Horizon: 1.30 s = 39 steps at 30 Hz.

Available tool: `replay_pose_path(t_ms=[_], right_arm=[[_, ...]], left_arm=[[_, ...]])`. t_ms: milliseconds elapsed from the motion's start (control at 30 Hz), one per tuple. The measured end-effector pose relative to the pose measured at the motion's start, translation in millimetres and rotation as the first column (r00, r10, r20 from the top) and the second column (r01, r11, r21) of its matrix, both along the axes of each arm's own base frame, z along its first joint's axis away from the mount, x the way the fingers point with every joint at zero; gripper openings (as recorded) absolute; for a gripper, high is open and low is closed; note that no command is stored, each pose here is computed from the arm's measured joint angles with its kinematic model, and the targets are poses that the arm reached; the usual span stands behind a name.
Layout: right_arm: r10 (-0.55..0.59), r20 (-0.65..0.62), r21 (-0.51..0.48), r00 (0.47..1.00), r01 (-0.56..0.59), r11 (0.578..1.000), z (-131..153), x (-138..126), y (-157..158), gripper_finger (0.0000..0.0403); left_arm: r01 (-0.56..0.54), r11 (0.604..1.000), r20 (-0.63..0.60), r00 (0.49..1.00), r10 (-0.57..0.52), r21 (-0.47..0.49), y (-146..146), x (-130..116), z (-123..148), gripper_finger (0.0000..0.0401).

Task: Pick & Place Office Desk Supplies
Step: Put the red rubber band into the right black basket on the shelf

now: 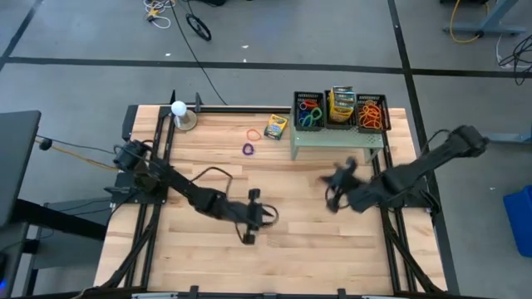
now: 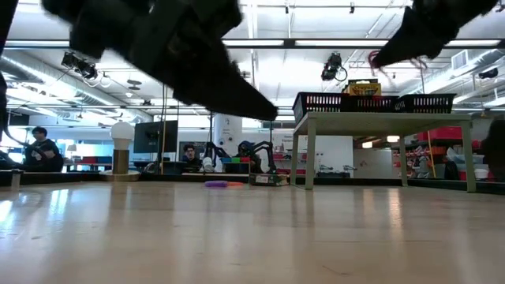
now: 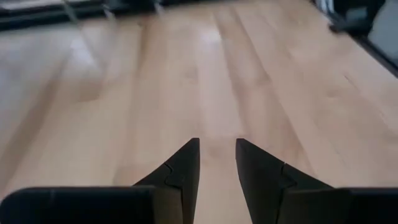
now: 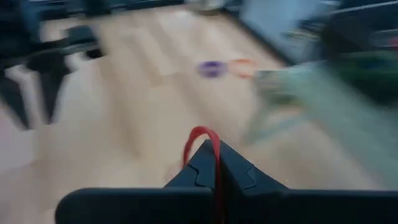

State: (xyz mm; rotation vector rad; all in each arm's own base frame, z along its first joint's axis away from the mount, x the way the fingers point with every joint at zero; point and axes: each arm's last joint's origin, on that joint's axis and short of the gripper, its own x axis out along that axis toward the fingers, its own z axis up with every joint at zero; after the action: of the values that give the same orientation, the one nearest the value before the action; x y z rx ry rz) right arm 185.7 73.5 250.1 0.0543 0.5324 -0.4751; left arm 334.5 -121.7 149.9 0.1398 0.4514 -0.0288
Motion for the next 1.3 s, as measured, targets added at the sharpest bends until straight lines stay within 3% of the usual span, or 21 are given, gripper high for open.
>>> replay_pose_path(t_ms=[133, 267, 433, 700, 933, 1067, 1300], right_arm=[[-0.185, -0.088, -0.069, 0.979, 0.179, 0.981, 39.5, -24.9, -24.8, 0.0001], [-0.379, -0.181, -0.151, 0.907, 0.355, 0.923, 69.9, -38.1, -50.9, 0.0001], [-0.579, -0.304, -0.266, 0.757, 0.516, 0.814, 83.8, -36.9, -84.3, 0.0], [-0.776, -0.443, -0.459, 0.448, 0.631, 0.626, 72.9, -31.5, -144.1, 0.0], [-0.845, -0.448, -0.537, 0.29, 0.668, 0.514, 67.4, -35.5, -177.3, 0.0], [-0.855, -0.444, -0.508, 0.268, 0.711, 0.486, 65.3, -35.2, -194.2, 0.0007], [-0.827, -0.468, -0.397, 0.31, 0.763, 0.511, 62.6, -32.4, -209.1, 0.0058]], left_arm=[[-0.056, 0.997, 0.133, 0.989, 0.063, -0.059, 28.3, -19.0, -9.3, 0.0113], [-0.09, 0.989, 0.231, 0.966, 0.116, -0.121, 47.3, -33.1, -15.4, 0.0113], [-0.037, 0.985, 0.261, 0.962, 0.08, -0.166, 53.5, -38.4, -17.1, 0.0113], [-0.032, 0.985, 0.264, 0.961, 0.077, -0.171, 53.6, -38.1, -16.6, 0.0113], [-0.032, 0.985, 0.264, 0.961, 0.077, -0.171, 53.5, -38.1, -16.6, 0.0113], [-0.032, 0.985, 0.264, 0.961, 0.077, -0.171, 53.5, -38.1, -16.6, 0.0113], [-0.04, 0.982, 0.25, 0.964, 0.087, -0.186, 53.6, -38.4, -18.0, 0.0113]])
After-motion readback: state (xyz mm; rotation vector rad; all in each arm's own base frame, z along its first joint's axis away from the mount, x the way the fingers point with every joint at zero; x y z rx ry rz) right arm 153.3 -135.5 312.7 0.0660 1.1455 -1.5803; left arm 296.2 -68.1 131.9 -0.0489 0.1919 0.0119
